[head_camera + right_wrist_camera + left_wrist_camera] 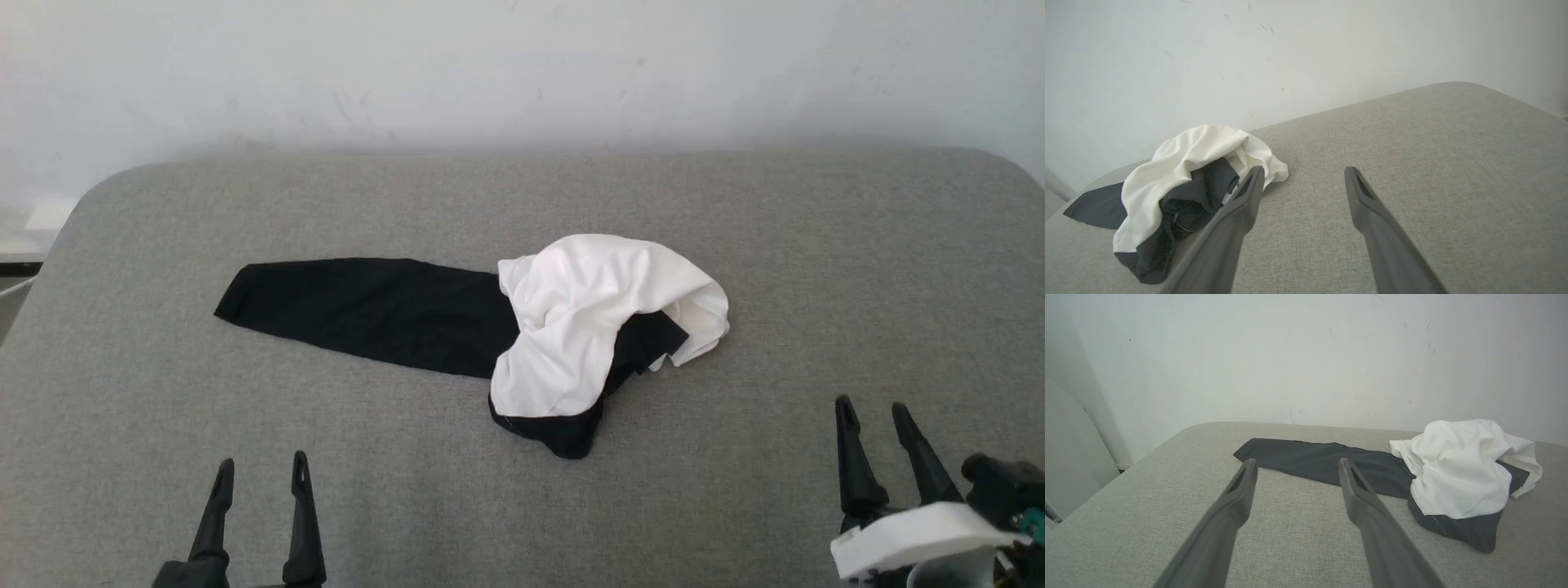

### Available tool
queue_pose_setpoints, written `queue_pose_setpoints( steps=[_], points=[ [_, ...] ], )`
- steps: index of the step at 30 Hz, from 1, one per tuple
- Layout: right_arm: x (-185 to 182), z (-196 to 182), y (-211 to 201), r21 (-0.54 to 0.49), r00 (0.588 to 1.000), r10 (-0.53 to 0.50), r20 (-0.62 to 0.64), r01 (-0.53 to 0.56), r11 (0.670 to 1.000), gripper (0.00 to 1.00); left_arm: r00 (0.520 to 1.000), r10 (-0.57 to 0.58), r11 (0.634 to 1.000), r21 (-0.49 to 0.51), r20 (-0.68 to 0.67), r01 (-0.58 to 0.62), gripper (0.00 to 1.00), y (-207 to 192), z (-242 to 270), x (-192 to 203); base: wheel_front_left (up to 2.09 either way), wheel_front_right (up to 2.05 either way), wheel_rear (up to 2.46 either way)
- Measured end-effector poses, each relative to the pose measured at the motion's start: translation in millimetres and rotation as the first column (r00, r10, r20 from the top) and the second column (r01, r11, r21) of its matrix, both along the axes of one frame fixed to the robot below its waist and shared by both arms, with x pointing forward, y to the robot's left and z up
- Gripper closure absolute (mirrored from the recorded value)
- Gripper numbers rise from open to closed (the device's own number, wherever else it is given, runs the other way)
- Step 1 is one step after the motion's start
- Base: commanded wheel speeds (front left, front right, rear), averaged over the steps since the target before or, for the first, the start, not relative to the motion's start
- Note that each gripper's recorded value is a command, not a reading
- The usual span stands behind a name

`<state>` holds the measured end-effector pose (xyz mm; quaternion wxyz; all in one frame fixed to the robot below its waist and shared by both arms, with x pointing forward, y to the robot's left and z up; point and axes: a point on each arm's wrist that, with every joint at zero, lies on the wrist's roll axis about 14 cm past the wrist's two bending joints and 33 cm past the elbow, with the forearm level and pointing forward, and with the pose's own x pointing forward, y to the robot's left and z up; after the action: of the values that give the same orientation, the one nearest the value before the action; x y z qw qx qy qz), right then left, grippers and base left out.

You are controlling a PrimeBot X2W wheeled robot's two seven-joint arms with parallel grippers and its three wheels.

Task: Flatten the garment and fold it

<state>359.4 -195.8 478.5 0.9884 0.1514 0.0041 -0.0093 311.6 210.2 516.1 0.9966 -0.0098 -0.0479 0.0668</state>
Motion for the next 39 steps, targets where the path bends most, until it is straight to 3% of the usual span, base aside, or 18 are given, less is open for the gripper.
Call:
queue_pose_setpoints(
  steps=[9, 18, 26, 34, 39],
  points=[
    [58, 39, 15, -0.125, 0.996, 0.086, -0.03, -0.09, 0.988, 0.0, 1.0, -0.005, 1.0, -0.025, -0.009, 0.004, 0.0, -1, -4, 11, 0.0, 0.0, 0.0],
    [113, 41, 40, -0.232, 0.949, 0.203, -0.24, -0.259, 0.937, 0.0, 1.0, -0.007, 0.999, -0.048, -0.03, 0.006, 0.0, -1, -13, 27, 0.0, 0.0, 0.0],
    [126, -19, 60, -0.173, 0.804, 0.274, -0.528, -0.417, 0.892, 0.0, 0.998, 0.008, 0.999, -0.051, -0.06, -0.011, 0.0, 7, -23, 36, 0.0, 0.0, 0.0],
    [144, -56, 65, -0.159, 0.714, 0.27, -0.646, -0.472, 0.867, 0.0, 0.996, 0.031, 0.998, -0.045, -0.089, -0.035, 0.0, 17, -32, 45, 0.0, 0.0, 0.0],
    [145, -85, 77, -0.133, 0.635, 0.281, -0.719, -0.523, 0.842, 0.0, 0.992, 0.045, 0.998, -0.039, -0.116, -0.049, 0.0, 23, -41, 46, 0.0, 0.0, 0.0]
  ],
)
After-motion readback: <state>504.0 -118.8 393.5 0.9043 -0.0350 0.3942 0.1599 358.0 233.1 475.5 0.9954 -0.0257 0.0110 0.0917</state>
